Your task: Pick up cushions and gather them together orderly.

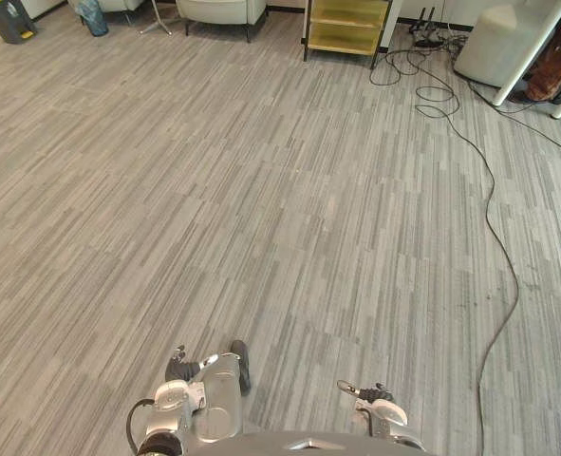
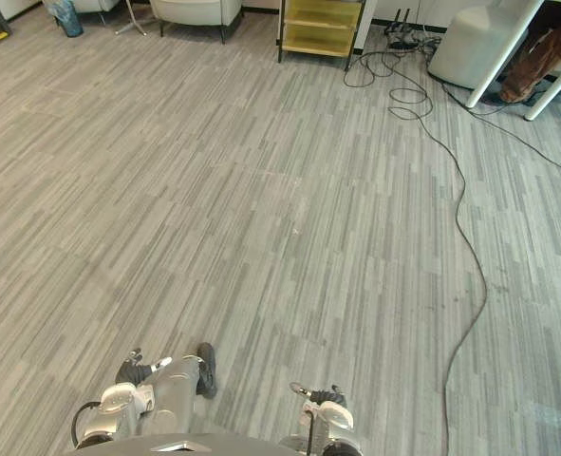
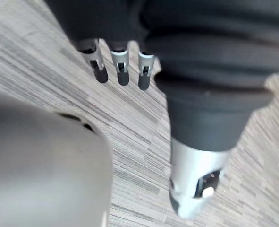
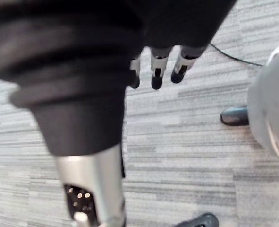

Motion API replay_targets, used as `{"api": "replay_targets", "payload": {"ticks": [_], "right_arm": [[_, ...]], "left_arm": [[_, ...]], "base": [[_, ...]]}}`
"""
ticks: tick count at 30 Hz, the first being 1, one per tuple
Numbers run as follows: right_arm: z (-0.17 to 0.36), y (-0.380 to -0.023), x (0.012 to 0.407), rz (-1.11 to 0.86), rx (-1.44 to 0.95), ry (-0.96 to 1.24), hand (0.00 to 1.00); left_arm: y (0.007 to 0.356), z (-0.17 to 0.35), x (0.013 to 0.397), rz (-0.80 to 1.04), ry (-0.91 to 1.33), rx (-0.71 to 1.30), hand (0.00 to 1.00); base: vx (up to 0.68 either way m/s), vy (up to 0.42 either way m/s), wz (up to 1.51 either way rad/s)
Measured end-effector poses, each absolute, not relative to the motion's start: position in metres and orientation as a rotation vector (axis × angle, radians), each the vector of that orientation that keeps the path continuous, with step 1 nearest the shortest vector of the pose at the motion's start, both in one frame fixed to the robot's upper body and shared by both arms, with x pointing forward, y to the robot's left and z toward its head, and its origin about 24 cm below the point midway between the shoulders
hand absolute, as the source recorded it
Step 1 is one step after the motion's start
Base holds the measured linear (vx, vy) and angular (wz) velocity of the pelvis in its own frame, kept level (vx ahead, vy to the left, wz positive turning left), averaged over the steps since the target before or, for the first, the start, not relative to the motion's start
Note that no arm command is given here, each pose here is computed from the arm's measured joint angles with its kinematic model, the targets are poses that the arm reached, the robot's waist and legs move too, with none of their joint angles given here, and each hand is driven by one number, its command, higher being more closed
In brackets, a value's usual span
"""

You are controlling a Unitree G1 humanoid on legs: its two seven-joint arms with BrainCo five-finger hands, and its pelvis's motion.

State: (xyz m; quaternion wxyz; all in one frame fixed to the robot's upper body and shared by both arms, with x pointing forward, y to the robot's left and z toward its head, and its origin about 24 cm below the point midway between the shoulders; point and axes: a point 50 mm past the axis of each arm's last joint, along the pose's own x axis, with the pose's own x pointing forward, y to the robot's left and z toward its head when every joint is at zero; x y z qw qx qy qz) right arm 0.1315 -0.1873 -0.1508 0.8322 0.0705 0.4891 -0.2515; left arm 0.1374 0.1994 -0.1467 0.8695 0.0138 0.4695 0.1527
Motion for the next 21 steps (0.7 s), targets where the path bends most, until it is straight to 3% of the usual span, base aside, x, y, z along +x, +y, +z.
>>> {"api": "replay_targets", "payload": {"ticks": [12, 16, 21], "right_arm": [[-0.140, -0.230, 0.132, -0.656, 0.126, 0.960, 0.00], [-0.140, -0.230, 0.132, -0.655, 0.123, 0.962, 0.00], [-0.145, -0.223, 0.128, -0.612, 0.097, 1.005, 0.00]], "left_arm": [[0.171, -0.158, 0.124, 0.242, 1.075, 0.010, 0.00], [0.164, -0.160, 0.118, 0.240, 1.089, -0.012, 0.00], [0.171, -0.152, 0.132, 0.228, 1.009, 0.015, 0.00]], "base": [[0.58, -0.133, 0.31], [0.73, -0.230, 0.07], [0.58, 0.009, -0.39]]}}
